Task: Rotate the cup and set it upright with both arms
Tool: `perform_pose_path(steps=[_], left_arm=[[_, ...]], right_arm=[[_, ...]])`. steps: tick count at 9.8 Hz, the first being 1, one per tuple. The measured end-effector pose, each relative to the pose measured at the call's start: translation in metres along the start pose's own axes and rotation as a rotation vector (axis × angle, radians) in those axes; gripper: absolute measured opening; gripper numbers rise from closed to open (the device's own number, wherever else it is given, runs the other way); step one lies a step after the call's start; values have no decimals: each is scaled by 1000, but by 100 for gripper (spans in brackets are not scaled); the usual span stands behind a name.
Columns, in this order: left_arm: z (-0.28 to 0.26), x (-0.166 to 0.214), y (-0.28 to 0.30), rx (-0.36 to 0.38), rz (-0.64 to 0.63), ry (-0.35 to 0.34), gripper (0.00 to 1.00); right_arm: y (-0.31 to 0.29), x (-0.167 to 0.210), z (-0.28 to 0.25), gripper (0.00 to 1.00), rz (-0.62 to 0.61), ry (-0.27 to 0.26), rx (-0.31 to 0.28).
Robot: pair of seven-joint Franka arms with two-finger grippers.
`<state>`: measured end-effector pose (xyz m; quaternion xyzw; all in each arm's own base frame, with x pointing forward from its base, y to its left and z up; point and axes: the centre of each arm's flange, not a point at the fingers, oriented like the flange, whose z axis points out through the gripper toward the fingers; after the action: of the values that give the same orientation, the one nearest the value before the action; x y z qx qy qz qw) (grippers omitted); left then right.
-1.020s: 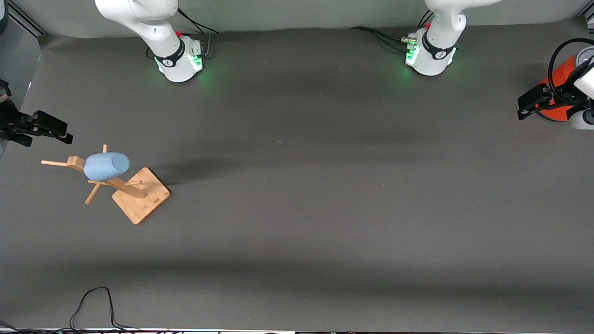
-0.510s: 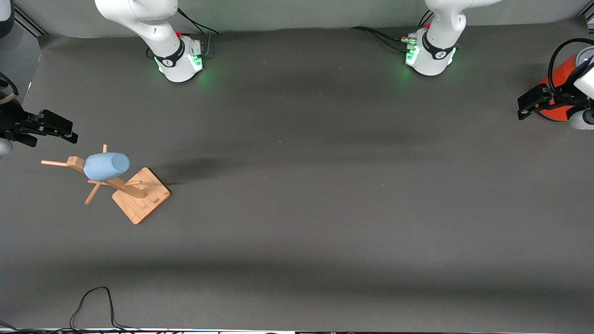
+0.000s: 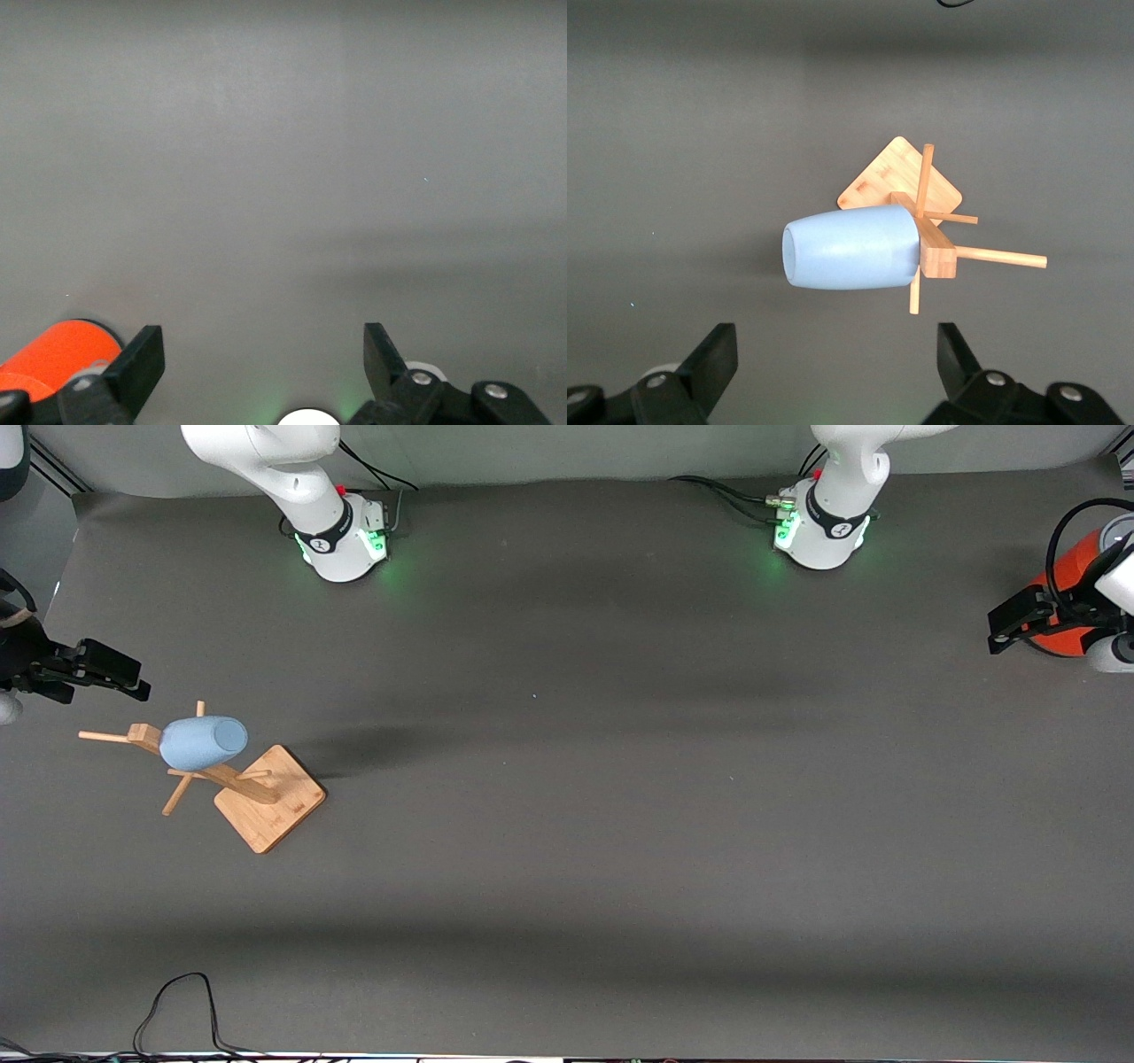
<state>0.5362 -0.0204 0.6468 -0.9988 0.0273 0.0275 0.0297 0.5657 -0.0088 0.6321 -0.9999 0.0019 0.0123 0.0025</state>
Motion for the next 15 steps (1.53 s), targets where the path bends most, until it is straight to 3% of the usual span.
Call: perform_pose_path(steps=[2,3,9,12,15], left_arm=[[0,1,0,0,1,5,100],[0,1,0,0,1,6,100],[0,1,0,0,1,7,100],[0,1,0,0,0,7,100],[0,2,-1,0,0,8,100]], right_arm=[[0,0,0,100,-141,0,0],[2,0,-1,100,-275,1,0],[22,-1,-2,100,-1256,4,-5],[16,12,14,100,-1446,6,-9],[16,40,73,100,-1480,12,-23]])
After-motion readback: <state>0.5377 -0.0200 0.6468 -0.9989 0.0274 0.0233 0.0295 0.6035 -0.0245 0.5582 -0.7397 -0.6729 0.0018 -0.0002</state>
